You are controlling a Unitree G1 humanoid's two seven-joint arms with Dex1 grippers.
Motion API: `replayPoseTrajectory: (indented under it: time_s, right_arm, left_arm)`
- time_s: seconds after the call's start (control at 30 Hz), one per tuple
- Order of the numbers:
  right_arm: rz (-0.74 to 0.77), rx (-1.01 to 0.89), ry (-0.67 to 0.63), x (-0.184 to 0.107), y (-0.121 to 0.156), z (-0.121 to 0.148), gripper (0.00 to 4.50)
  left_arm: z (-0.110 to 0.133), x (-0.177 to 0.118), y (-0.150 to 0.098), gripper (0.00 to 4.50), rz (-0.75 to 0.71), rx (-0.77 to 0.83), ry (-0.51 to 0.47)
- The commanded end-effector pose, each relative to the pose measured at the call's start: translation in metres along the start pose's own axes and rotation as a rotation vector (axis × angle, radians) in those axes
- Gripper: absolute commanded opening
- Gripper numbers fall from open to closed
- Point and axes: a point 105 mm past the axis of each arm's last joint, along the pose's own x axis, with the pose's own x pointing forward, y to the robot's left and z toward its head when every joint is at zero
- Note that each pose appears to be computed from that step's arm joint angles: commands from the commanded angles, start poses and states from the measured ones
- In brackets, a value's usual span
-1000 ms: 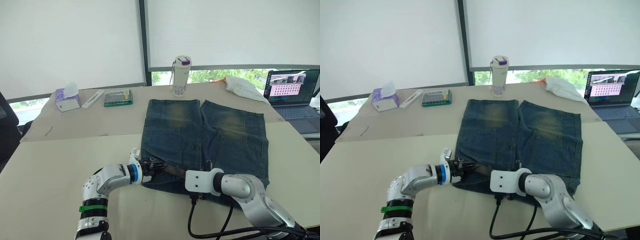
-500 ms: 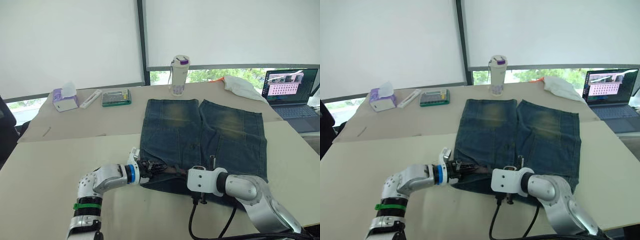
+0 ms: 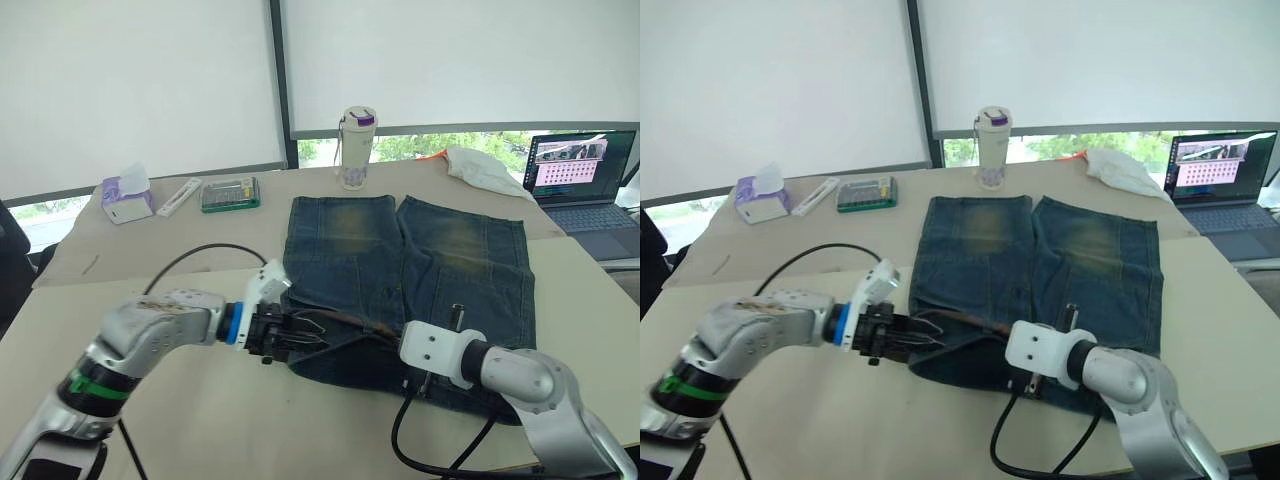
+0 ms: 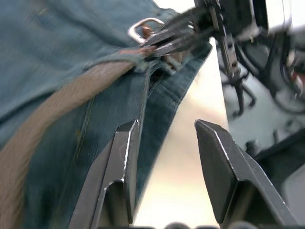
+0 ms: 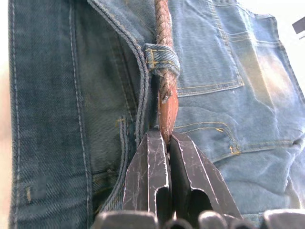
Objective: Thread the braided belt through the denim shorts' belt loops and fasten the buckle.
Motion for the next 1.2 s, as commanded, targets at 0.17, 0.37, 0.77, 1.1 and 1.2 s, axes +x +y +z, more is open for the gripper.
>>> replayPoseTrajectory:
  time_s: [0.17,0.37,0.77,1.1,1.2]
  right_arm:
    - [-0.015,-0.045,-0.009,-0.006,-0.009,0.009,0.00]
    - [-0.006,-0.049,-0.015,-0.001,-0.010,0.013,0.00]
    - [-0.013,-0.058,0.007,0.001,-0.016,0.013,0.00]
    - [-0.033,-0.024,0.001,-0.001,-0.022,0.014,0.00]
    - [-0.033,-0.021,0.006,-0.002,-0.022,0.014,0.00]
  left_arm:
    - [0.026,0.013,0.003,3.49,-0.009,0.291,-0.009]
    - [0.037,0.040,0.025,3.49,0.047,0.466,0.000]
    - [0.049,0.057,0.042,3.49,0.116,0.637,0.058]
    - [0.034,0.059,0.046,3.49,0.121,0.712,0.138]
    - [0.032,0.061,0.046,3.49,0.119,0.710,0.143]
